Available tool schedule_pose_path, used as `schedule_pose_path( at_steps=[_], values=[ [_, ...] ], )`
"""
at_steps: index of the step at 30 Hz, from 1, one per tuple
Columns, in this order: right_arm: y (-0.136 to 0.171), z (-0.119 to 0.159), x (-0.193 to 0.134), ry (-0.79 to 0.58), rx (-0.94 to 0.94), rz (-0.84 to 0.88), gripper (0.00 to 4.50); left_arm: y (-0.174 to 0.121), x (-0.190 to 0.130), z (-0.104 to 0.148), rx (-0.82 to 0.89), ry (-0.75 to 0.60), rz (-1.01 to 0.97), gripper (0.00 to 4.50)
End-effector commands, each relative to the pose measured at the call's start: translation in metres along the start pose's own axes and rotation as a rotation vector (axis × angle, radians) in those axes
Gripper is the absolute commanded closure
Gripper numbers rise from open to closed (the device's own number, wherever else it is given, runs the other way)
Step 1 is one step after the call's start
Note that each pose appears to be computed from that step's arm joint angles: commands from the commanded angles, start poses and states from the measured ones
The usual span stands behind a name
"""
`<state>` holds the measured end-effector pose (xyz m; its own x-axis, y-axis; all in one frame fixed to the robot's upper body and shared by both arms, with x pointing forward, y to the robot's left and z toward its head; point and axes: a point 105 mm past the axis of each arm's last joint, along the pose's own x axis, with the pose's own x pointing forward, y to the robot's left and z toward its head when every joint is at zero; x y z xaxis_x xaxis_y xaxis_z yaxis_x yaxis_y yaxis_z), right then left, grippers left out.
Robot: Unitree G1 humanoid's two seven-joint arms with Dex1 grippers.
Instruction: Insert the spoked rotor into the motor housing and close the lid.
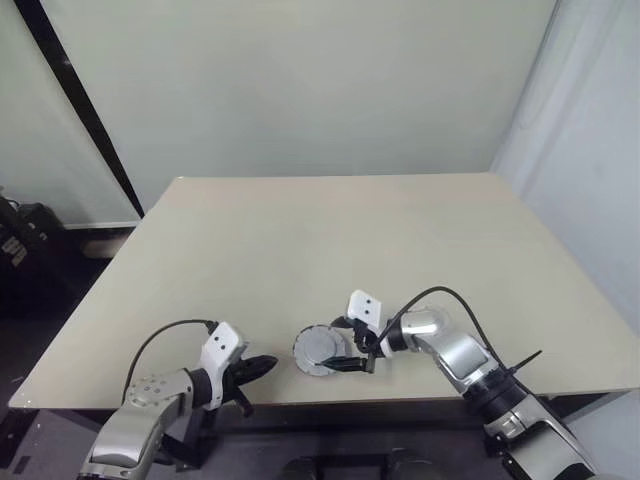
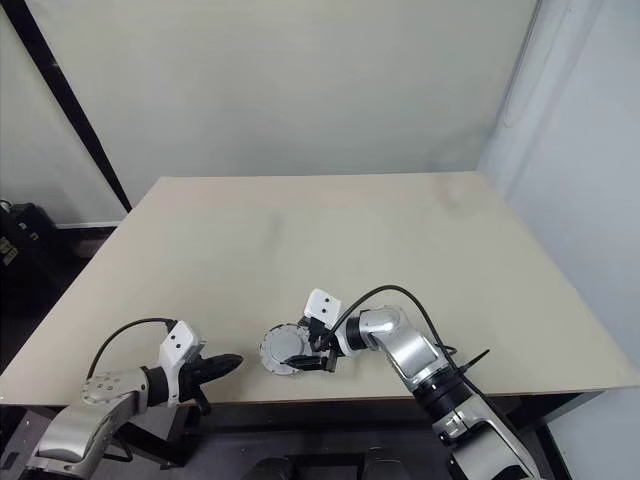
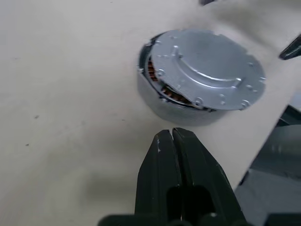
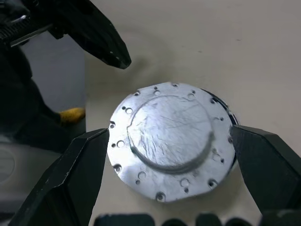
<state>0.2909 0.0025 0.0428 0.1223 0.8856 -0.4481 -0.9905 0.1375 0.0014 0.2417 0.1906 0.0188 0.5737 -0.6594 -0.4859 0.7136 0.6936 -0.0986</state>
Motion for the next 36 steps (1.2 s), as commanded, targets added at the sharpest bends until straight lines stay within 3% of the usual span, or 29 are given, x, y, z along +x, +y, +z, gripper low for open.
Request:
schedule_pose_path(
  at_steps=[1, 20, 25, 36],
  values=[
    [-0.003, 0.010, 0.004, -0.017, -0.060, 0.008, 0.04, -0.001, -0.003, 0.007, 0.024, -0.027, -0.009, 4.50],
    [-0.013, -0.002, 0.017, 0.013, -0.059, -0.029, 0.04, -0.004, -0.010, 0.007, 0.009, -0.034, -0.001, 4.50],
    [-0.012, 0.003, 0.021, -0.012, -0.019, -0.048, 1.26, -0.003, -0.009, 0.007, 0.008, -0.031, 0.007, 4.50],
    [-0.010, 0.005, 0.025, 0.001, -0.011, -0.086, 1.33, 0.011, -0.009, 0.012, -0.044, -0.044, 0.089, 4.50]
  ],
)
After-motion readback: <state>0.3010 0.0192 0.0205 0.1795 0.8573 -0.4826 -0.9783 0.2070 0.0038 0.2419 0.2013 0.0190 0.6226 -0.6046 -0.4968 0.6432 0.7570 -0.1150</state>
